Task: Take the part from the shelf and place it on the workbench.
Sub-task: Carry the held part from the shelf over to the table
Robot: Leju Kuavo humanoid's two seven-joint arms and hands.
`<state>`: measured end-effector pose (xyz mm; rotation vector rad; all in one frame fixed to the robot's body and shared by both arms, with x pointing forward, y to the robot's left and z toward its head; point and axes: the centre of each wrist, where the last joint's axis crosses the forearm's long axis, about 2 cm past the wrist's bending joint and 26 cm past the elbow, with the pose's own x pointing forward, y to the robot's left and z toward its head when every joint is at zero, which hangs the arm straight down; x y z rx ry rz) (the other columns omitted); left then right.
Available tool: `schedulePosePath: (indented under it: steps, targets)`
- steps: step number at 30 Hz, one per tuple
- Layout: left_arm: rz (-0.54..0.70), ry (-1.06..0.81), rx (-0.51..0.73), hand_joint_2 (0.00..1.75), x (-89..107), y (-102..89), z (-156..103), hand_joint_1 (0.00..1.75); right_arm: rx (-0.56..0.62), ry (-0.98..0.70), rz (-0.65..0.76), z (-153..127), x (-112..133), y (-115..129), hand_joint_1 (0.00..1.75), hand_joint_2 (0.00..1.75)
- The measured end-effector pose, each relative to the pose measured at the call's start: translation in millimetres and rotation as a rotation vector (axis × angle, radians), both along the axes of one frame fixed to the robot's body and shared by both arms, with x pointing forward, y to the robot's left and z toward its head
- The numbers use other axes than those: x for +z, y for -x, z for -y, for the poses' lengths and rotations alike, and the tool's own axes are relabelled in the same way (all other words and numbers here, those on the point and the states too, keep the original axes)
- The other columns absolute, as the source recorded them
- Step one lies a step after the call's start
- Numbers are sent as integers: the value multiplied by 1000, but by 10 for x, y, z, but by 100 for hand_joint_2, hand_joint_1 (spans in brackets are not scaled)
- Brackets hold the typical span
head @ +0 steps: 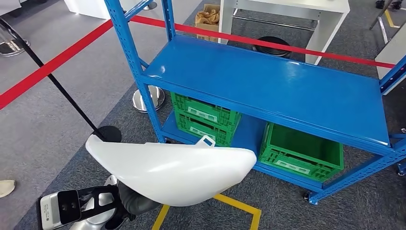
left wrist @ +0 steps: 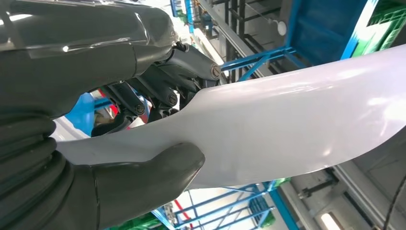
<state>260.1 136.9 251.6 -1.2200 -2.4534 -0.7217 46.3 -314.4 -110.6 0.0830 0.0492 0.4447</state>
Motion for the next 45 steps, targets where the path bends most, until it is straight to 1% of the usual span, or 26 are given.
schedulePosePath:
  steps: [5,8,12,17,22,27,32,36,41,45]
  targets:
    - [-56,-28,-74,175,-69,-39,47,175,-4,12,-8,30,-5,51,0,0]
    - [-72,-41,-76,175,-107,-53,62,175,-5,19,-8,41,-6,61,0,0]
    - [-69,-40,-74,175,-87,-74,84,175,-5,25,-5,57,-4,55,0,0]
    - [-47,-45,-38,175,-85,-83,110,175,-7,42,23,92,-3,52,0,0]
    - [-66,-71,-65,175,-137,-106,141,175,-13,61,35,175,-2,98,0,0]
    - [-63,-92,-68,175,-69,-153,204,175,-32,76,28,196,-2,105,0,0]
    - [-54,-91,-51,175,-30,-170,226,175,-31,92,19,194,-5,130,0,0]
    - [-54,-81,-28,175,-45,-183,212,175,-23,121,14,273,-3,185,0,0]
    - [-24,-104,36,175,-10,-221,123,175,-44,170,27,431,14,181,0,0]
    - [-6,-116,69,175,25,-243,15,175,-52,192,29,502,24,167,0,0]
